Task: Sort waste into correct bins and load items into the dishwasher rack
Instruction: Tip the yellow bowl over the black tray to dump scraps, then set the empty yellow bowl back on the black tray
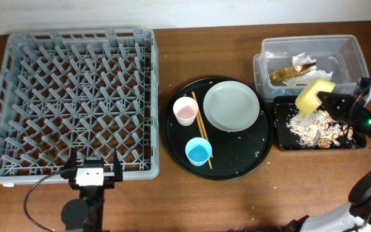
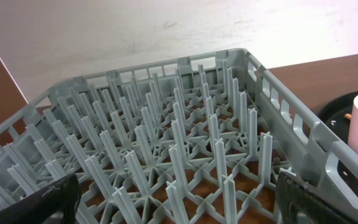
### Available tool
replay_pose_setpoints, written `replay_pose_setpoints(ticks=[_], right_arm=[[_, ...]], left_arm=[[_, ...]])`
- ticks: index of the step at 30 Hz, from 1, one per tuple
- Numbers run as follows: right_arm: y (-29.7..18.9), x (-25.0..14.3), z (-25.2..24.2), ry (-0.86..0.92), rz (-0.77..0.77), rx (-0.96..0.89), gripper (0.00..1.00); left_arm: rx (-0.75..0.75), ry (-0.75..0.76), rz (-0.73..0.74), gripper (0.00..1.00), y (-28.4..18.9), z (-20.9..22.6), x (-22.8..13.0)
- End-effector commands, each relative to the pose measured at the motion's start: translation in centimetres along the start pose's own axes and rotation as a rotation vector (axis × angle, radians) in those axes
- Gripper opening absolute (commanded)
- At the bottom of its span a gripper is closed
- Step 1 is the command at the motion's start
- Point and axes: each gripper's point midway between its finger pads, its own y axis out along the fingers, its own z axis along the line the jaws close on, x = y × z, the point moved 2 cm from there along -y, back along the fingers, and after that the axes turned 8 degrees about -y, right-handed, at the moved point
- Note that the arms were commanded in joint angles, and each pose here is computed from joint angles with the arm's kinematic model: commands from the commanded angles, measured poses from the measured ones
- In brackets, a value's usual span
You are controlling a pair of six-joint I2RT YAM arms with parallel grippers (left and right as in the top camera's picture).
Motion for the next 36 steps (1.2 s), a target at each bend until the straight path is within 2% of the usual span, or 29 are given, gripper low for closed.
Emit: replay_pose_setpoints(ticks=[1, 7, 9, 12, 15, 18, 23, 24, 28, 36], right_arm=[[-0.2, 0.1, 0.2, 0.089, -0.019, 0.037, 0.04], [0.0, -0.3, 0.5, 0.172, -0.013, 0.04, 0.04], [0.5, -0.5, 0.5, 0.124, 0.006, 0.032, 0.04], [0.5, -1.4, -1.0, 0.137, 0.054, -0.076, 0.04], [2.3, -2.3, 1.1, 0.121, 0.119, -0.074, 0.04], [5.2, -4.5, 4.7, -0.012, 0.275, -0.171, 0.04], [9.8, -11.2, 8.5, -0.214, 0.581, -0.496, 0.04], [10.8, -13.7, 8.2, -0.252, 0.684, -0.586, 0.04], [12.8, -18.0, 6.6, -0.323, 0.847, -0.762, 0.04], [14.3, -24.8, 2.9, -0.272, 1.122, -0.817, 0.04]], left_arm=[[0.011, 0.013, 0.0, 0.99, 0.0, 0.2, -0.2], [0.011, 0.013, 0.0, 0.99, 0.0, 0.2, -0.2], [0.011, 0.013, 0.0, 0.99, 0.0, 0.2, -0.2], [0.011, 0.013, 0.0, 0.99, 0.0, 0.2, -0.2], [0.011, 0.013, 0.0, 0.99, 0.0, 0.2, -0.2], [0.011, 0.013, 0.0, 0.99, 0.0, 0.2, -0.2], [0.011, 0.013, 0.0, 0.99, 0.0, 0.2, -0.2], [0.011, 0.013, 0.0, 0.99, 0.0, 0.2, -0.2], [0.011, 0.013, 0.0, 0.99, 0.0, 0.2, -0.2], [0.011, 0.013, 0.0, 0.99, 0.0, 0.2, -0.2]])
